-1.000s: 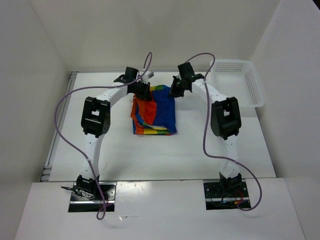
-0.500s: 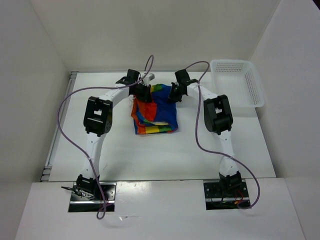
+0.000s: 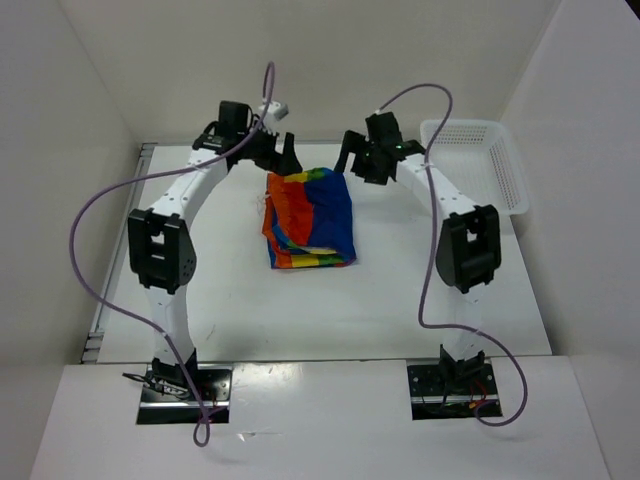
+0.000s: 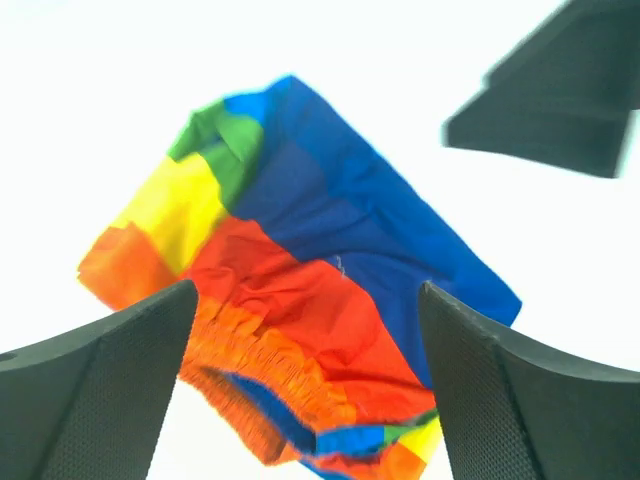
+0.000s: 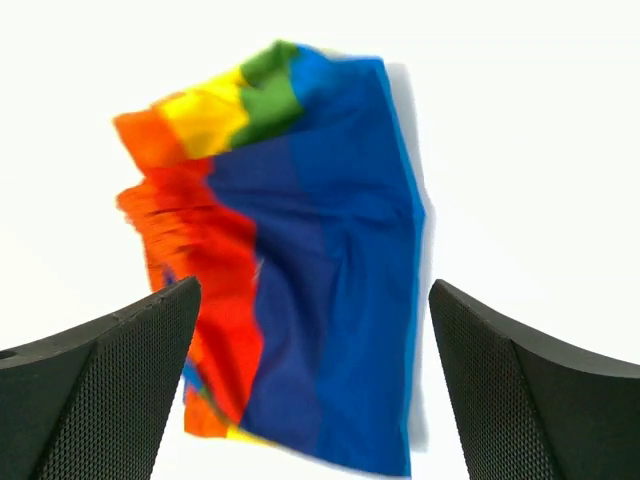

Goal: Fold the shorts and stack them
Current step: Fold the shorts

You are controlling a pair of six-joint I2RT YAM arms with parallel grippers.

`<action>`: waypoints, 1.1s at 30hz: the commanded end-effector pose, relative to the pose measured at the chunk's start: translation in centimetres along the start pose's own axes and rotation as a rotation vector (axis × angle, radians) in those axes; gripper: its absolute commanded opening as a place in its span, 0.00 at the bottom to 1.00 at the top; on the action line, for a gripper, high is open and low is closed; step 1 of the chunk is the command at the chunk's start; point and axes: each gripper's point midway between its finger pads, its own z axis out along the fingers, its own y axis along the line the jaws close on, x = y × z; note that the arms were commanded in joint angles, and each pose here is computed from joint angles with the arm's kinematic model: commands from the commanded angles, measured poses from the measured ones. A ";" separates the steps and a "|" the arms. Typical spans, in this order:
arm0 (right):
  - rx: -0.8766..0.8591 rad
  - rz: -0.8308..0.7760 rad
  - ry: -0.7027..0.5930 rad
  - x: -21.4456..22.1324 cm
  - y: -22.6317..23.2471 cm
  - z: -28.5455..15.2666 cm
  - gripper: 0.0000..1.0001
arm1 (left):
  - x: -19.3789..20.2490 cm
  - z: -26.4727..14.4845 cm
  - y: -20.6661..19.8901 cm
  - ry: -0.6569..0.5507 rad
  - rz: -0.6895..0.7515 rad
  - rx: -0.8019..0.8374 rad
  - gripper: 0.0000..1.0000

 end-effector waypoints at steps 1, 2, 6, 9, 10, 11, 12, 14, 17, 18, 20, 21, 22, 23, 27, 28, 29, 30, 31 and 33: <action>0.070 -0.053 -0.122 -2.5 -0.9 -6.1 1.00 | -2.5 -4.3 -1.3 -0.045 0.025 -0.039 0.99; 0.068 -0.068 -0.167 -3.3 -0.6 -8.3 1.00 | -2.6 -5.2 -0.7 -0.051 0.021 -0.066 0.99; 0.170 -0.080 -0.242 -2.6 -3.4 -12.1 1.00 | -2.0 -9.6 1.1 -0.084 -0.010 -0.144 0.99; 0.241 -0.079 -0.311 -2.5 -5.2 -15.3 1.00 | -0.5 -11.6 2.2 -0.085 -0.045 -0.174 0.99; 0.259 -0.079 -0.313 -2.4 -5.5 -15.9 1.00 | 0.0 -11.9 2.4 -0.080 -0.055 -0.181 0.99; 0.280 -0.074 -0.294 -2.1 -6.3 -16.0 1.00 | 1.2 -11.9 2.7 -0.066 -0.073 -0.186 0.99; 0.341 -0.071 -0.267 -1.4 -7.9 -16.7 1.00 | 1.6 -12.3 3.0 -0.066 -0.084 -0.186 0.99; 0.388 -0.047 -0.247 -0.8 -8.7 -17.2 1.00 | 2.7 -12.5 3.3 -0.052 -0.104 -0.193 0.99; 0.447 -0.037 -0.208 1.0 -10.3 -17.5 1.00 | 3.1 -13.2 3.8 -0.054 -0.120 -0.200 0.99; 0.446 -0.025 -0.211 1.7 -10.6 -18.0 1.00 | 3.8 -13.2 4.0 -0.046 -0.134 -0.196 0.99; 0.433 -0.011 -0.233 1.9 -10.6 -18.8 1.00 | 4.0 -13.7 4.3 -0.050 -0.142 -0.207 0.99; 0.410 0.004 -0.272 1.4 -10.1 -19.9 1.00 | 4.2 -14.1 4.9 -0.045 -0.154 -0.226 0.99; 0.403 0.004 -0.266 1.9 -10.2 -20.1 1.00 | 4.5 -14.6 5.4 -0.044 -0.162 -0.256 0.99; 0.389 0.008 -0.289 1.5 -9.9 -20.7 1.00 | 4.7 -14.9 5.4 -0.043 -0.161 -0.271 0.99; 0.395 0.032 -0.319 2.0 -10.4 -22.0 1.00 | 7.4 -17.0 8.1 0.030 -0.215 -0.460 0.99; 0.405 0.038 -0.315 2.3 -10.9 -22.2 1.00 | 8.7 -17.4 8.5 0.075 -0.239 -0.500 0.99; 0.392 0.044 -0.293 2.6 -11.0 -22.1 1.00 | 9.0 -18.4 9.3 0.088 -0.236 -0.579 0.99; 0.393 0.075 -0.294 2.6 -11.7 -22.3 1.00 | 9.6 -18.8 9.6 0.101 -0.240 -0.611 0.99; 0.384 0.085 -0.288 2.5 -11.8 -22.3 1.00 | 10.3 -19.5 9.5 0.119 -0.245 -0.645 0.99; 0.379 0.101 -0.303 2.7 -12.3 -23.1 1.00 | 11.1 -21.3 10.4 0.138 -0.240 -0.759 0.99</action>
